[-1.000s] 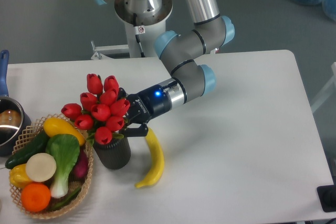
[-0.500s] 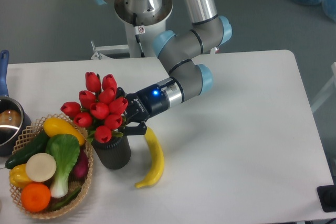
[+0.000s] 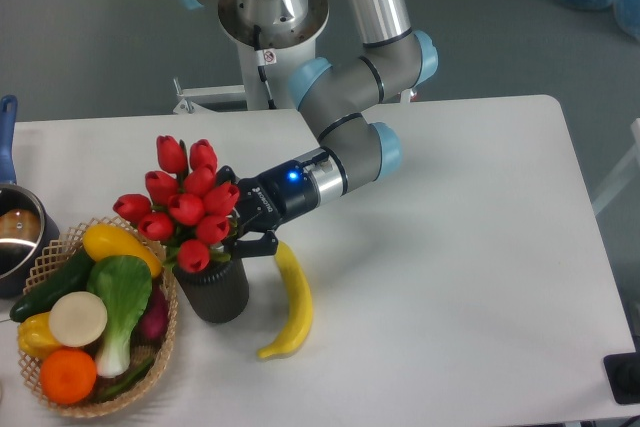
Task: Insert the flowers into the vase
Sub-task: 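Push the tulip bunch further down into the vase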
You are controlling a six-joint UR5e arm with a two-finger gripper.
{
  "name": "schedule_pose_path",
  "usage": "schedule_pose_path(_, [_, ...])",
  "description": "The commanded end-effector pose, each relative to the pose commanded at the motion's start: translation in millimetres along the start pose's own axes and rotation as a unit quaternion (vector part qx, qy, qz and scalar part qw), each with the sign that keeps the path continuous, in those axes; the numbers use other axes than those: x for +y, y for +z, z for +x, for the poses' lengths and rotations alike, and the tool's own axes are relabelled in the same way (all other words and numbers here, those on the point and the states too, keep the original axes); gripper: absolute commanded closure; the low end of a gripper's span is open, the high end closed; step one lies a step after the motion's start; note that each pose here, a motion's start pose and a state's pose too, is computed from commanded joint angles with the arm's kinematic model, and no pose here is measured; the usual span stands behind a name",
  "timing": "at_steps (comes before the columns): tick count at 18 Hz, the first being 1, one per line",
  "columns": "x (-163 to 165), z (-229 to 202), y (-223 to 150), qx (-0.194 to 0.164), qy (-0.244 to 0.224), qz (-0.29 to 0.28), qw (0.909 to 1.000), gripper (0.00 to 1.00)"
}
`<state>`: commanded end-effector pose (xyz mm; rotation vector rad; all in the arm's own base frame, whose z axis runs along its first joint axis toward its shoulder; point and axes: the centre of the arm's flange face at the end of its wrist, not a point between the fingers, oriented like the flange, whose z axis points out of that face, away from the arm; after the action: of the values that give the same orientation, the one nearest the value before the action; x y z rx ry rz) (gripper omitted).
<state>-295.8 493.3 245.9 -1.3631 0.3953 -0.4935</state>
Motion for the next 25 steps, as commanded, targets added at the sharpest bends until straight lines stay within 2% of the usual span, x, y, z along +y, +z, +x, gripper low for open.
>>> schedule_pose_path(1, [0.0, 0.0, 0.0, 0.0, 0.0, 0.0, 1.0, 0.36])
schedule_pose_path(10, [1.2, 1.3, 0.6, 0.001, -0.001, 0.0, 1.0, 0.24])
schedule_pose_path(15, [1.5, 2.4, 0.5, 0.0, -0.002, 0.0, 1.0, 0.2])
schedule_pose_path(19, [2.0, 2.8, 0.4, 0.0, -0.002, 0.0, 1.0, 0.24])
schedule_pose_path(25, [1.2, 3.0, 0.5, 0.0, -0.002, 0.0, 1.0, 0.19])
